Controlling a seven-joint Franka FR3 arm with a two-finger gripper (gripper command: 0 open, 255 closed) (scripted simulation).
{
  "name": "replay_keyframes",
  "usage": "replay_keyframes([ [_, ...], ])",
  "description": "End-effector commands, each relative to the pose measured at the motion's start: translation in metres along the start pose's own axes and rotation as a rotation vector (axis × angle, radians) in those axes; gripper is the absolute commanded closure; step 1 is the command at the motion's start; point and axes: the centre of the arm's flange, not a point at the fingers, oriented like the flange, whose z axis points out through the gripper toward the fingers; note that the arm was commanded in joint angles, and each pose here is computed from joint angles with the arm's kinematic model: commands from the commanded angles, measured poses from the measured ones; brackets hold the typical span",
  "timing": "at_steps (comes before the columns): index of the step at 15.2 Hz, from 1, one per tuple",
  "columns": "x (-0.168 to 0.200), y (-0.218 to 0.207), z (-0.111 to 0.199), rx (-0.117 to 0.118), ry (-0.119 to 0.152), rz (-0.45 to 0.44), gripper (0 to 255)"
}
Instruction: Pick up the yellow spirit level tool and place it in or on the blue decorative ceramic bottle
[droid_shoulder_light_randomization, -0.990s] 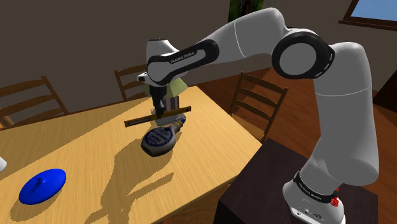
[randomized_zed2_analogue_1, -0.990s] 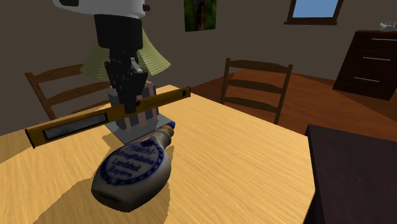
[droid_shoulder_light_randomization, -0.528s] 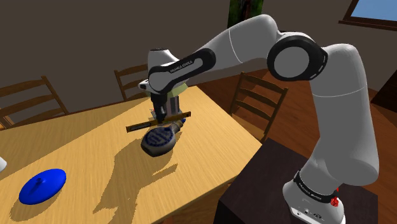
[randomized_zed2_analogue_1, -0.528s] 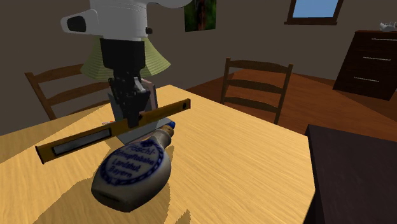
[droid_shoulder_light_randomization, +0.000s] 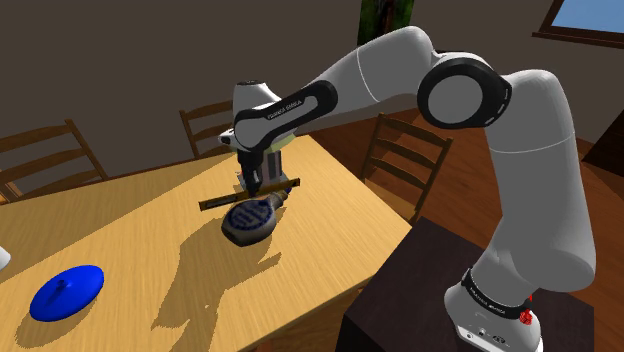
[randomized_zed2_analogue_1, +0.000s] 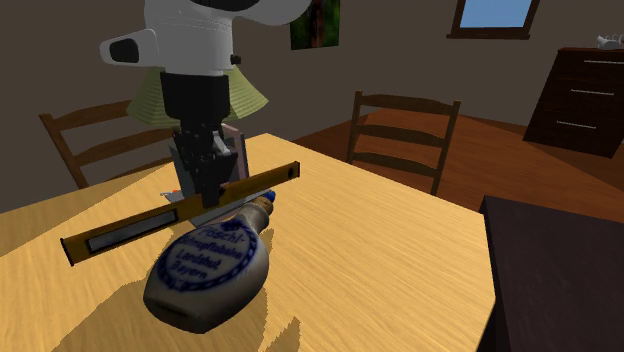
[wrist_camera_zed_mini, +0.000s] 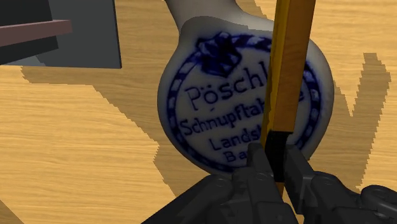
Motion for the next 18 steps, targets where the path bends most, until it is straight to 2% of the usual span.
replay_keyframes([
  [1,0.000,0.000,0.000,0.000,0.000,0.000,0],
  [6,0.000,0.000,0.000,0.000,0.000,0.000,0],
  [10,0.000,0.000,-0.050,0.000,0.000,0.000,0],
  [18,0.000,0.000,-0.050,0.000,0.000,0.000,0],
])
